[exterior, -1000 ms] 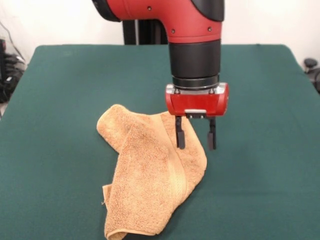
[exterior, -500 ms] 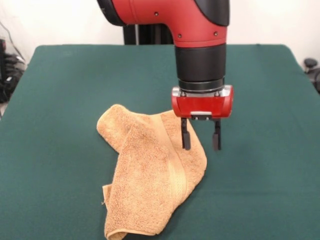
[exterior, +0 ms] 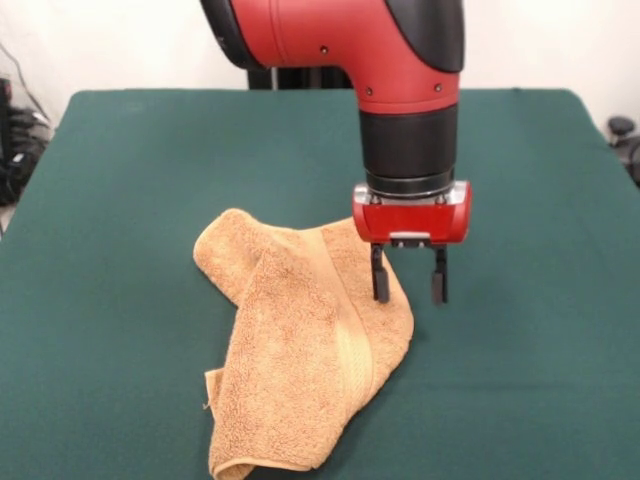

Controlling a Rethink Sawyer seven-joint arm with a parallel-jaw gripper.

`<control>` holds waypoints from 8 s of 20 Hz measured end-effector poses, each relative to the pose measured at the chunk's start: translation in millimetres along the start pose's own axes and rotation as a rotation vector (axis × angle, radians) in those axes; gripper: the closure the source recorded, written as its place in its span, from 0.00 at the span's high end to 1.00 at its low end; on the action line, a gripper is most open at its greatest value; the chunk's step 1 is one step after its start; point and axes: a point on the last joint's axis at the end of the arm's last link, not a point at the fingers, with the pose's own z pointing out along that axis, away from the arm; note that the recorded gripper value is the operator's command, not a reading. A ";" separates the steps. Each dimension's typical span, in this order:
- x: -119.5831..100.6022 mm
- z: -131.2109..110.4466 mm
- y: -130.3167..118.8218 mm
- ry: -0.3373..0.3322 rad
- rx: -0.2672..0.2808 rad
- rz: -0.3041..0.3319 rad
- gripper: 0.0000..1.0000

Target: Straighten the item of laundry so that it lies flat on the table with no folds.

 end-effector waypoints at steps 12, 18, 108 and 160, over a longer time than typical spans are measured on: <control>1.9 -1.2 -4.8 0.000 0.021 -0.009 1.00; 7.2 -1.2 -17.0 0.004 0.061 -0.021 1.00; 23.6 26.5 27.1 0.054 -0.364 0.155 1.00; 24.1 -103.2 21.5 0.053 0.061 -0.079 1.00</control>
